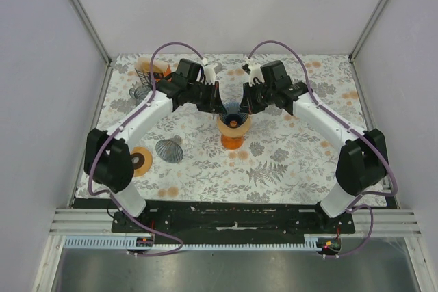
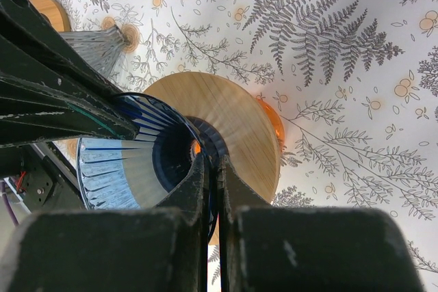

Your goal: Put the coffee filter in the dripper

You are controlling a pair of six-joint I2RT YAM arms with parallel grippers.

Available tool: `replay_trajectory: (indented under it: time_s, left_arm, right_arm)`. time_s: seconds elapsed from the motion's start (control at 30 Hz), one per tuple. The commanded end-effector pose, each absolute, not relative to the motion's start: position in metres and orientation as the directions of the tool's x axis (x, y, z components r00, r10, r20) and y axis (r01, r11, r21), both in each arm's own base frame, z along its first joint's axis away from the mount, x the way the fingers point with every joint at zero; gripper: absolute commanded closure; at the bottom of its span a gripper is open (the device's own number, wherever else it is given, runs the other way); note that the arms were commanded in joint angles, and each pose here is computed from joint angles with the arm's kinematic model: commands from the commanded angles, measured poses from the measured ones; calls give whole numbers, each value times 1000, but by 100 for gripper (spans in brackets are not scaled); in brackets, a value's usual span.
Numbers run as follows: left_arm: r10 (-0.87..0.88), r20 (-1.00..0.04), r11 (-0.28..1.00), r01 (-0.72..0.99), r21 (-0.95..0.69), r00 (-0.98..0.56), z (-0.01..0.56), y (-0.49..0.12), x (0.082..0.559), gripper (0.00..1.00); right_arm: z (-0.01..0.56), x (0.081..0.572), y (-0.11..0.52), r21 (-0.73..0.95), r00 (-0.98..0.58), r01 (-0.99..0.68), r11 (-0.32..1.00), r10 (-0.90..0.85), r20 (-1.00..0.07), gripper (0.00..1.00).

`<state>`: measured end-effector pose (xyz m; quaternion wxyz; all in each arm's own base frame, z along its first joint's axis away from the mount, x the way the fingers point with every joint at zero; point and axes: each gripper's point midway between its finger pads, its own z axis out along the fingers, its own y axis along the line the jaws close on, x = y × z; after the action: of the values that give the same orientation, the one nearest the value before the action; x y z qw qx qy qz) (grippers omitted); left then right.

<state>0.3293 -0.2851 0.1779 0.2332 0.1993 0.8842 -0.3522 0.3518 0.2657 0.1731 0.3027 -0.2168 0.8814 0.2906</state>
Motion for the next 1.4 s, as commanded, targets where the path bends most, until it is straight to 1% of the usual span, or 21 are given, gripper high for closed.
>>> replay_trajectory:
  time_s: [0.0,0.1,0.2,0.27,0.33,0.37,0.4,0.47,0.53,0.57,0.67,0.7,0.83,0.93,1.07,1.13,1.2,1.23,1.33,1.37]
  left_arm:
    - [362,-336,784,479,-395,-869,70,-243,294,98]
    - [380,-315,791,482,-378,-870,56,-237,289,98]
    - [383,-309,792,482,-375,-870,54,-236,288,98]
    - [382,-332,777,495,-388,-862,66,-241,294,98]
    - [364,-388,756,512,-408,-847,93,-251,308,98]
    - [357,-415,745,524,-414,-837,106,-255,315,96]
    - [352,-451,730,542,-416,-820,123,-260,322,91]
    - [342,-504,714,567,-410,-794,148,-266,332,80]
    - [328,-546,704,585,-403,-771,169,-269,339,69]
    - [320,-566,702,591,-397,-760,178,-270,344,65]
    - [294,-614,700,602,-384,-733,201,-269,352,52]
    - [287,-629,698,608,-379,-722,209,-270,355,49]
    - [274,-680,682,636,-362,-680,238,-271,361,40]
    - [261,-722,667,661,-345,-641,263,-272,366,37]
    - [218,-781,665,675,-320,-585,300,-260,378,27]
    - [184,-805,689,658,-303,-564,315,-243,386,23]
    - [153,-815,724,625,-293,-559,323,-220,394,21]
    - [139,-815,744,602,-289,-563,324,-207,397,18]
    - [82,-801,814,503,-289,-593,325,-152,408,14]
    - [64,-795,836,468,-288,-603,324,-133,411,14]
  right_arm:
    - [94,334,241,311,-799,-514,799,-314,-513,100]
    - [92,335,241,306,-796,-514,801,-314,-517,100]
    - [90,334,241,305,-798,-513,802,-315,-514,100]
    - [96,335,243,307,-792,-519,797,-315,-523,100]
    - [109,338,245,304,-779,-531,791,-314,-542,100]
    - [118,340,247,299,-769,-540,787,-317,-555,100]
    - [129,343,249,296,-758,-546,784,-313,-572,97]
    - [150,346,252,292,-735,-561,775,-303,-607,87]
    - [169,349,255,291,-711,-575,764,-292,-640,80]
    - [178,351,256,291,-702,-579,762,-283,-654,77]
    - [200,356,259,285,-671,-594,753,-268,-691,70]
    - [203,355,260,286,-669,-596,750,-268,-693,68]
    - [221,357,266,298,-647,-620,726,-259,-717,57]
    - [236,358,269,298,-629,-633,715,-251,-736,46]
    - [259,358,271,282,-590,-658,698,-245,-769,33]
    - [272,356,269,265,-560,-674,689,-243,-792,28]
    - [286,353,267,241,-524,-691,681,-242,-817,21]
    - [292,352,264,224,-504,-698,680,-245,-828,17]
    - [302,350,256,161,-446,-710,686,-261,-856,2]
    - [304,349,253,145,-432,-712,687,-264,-863,2]
